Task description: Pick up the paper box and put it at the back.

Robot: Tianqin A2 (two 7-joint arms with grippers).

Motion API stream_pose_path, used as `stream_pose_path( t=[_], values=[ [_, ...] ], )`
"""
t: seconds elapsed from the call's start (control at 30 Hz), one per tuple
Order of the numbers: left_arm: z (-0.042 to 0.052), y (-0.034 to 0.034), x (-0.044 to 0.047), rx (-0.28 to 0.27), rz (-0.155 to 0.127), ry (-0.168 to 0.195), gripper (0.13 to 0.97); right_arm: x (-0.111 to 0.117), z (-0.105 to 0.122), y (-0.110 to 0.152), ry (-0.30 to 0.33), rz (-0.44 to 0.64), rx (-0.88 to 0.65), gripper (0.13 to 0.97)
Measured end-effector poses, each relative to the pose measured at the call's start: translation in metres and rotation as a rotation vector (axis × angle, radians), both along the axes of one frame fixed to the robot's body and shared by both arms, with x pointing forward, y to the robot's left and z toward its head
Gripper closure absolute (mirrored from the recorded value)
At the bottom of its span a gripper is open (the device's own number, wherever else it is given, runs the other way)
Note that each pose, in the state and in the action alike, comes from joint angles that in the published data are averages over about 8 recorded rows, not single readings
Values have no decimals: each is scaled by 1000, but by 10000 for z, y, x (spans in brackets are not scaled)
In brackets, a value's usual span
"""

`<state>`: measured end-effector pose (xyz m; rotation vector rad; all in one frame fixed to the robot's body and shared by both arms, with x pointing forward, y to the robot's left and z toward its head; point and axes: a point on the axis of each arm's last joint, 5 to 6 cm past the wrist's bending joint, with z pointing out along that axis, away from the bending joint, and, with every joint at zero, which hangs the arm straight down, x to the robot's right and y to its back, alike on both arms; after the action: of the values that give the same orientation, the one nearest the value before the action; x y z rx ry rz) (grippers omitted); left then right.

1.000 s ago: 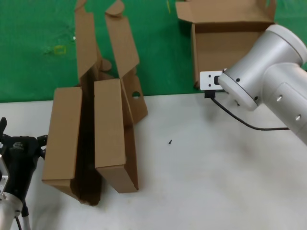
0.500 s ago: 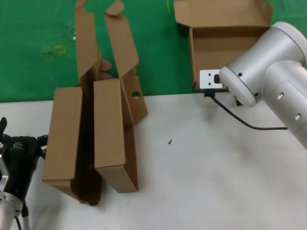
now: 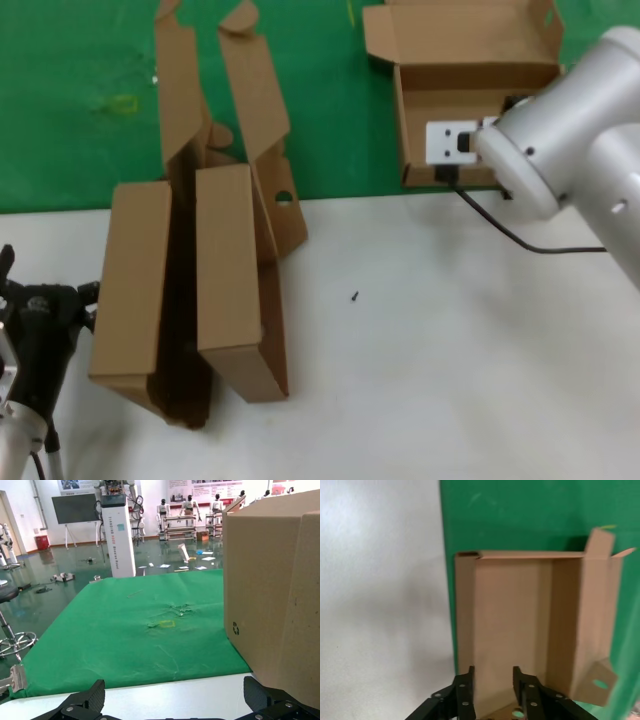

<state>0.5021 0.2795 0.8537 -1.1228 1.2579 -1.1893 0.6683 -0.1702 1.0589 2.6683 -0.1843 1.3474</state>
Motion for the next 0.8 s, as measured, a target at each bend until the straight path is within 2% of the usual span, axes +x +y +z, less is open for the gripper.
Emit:
stream_pose_path(
  t=[0.2, 0.37, 0.4, 0.53, 0.8],
  values=[
    [0, 0, 0, 0, 0, 0, 132, -261, 231, -74, -87, 24, 69, 746],
    [0, 0, 0, 0, 0, 0, 132, -489, 335, -215, -225, 54, 225, 631],
    [0, 0, 0, 0, 0, 0, 132, -528, 336, -254, -260, 60, 271, 608],
    [0, 0, 0, 0, 0, 0, 132, -650, 270, -454, -400, 65, 468, 608],
    [0, 0, 0, 0, 0, 0, 132, -809, 48, -954, -651, -8, 751, 386]
  ],
)
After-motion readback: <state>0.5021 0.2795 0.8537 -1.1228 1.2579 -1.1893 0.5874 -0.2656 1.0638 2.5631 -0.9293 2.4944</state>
